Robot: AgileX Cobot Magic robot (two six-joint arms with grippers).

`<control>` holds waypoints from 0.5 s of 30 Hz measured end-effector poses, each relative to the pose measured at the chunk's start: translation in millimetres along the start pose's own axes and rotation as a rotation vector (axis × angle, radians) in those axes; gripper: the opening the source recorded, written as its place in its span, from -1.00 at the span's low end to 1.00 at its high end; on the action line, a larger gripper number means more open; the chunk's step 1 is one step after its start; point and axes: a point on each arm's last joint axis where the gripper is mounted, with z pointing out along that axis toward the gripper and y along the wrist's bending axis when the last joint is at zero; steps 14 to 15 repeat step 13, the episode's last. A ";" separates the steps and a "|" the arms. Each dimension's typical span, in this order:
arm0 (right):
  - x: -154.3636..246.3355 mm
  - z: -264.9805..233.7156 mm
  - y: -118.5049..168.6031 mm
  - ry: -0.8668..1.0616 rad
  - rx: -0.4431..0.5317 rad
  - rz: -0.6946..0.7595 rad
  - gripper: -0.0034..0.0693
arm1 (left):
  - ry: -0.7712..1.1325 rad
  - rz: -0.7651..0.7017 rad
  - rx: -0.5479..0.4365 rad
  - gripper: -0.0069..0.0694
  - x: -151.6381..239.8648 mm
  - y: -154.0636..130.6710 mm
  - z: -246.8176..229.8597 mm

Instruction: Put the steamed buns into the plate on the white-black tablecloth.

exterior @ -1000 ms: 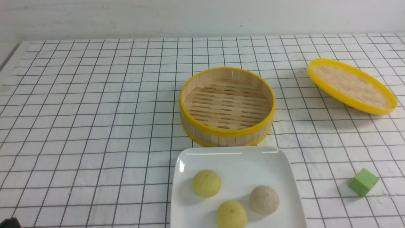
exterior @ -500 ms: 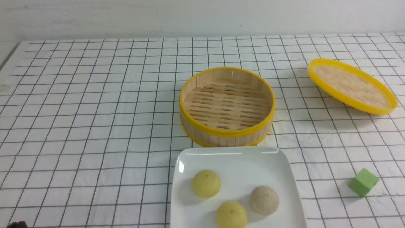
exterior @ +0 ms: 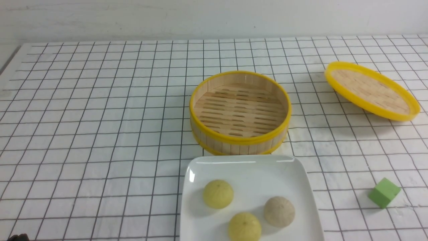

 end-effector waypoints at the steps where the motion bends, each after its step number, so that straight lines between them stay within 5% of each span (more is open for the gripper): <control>1: 0.0 0.0 0.0 0.000 0.000 0.000 -0.58 | 0.001 0.000 0.000 -0.60 0.1 0.0 0.0; 15: 0.0 0.0 0.0 0.000 0.000 0.000 -0.55 | 0.001 0.000 0.000 -0.58 0.1 0.0 0.0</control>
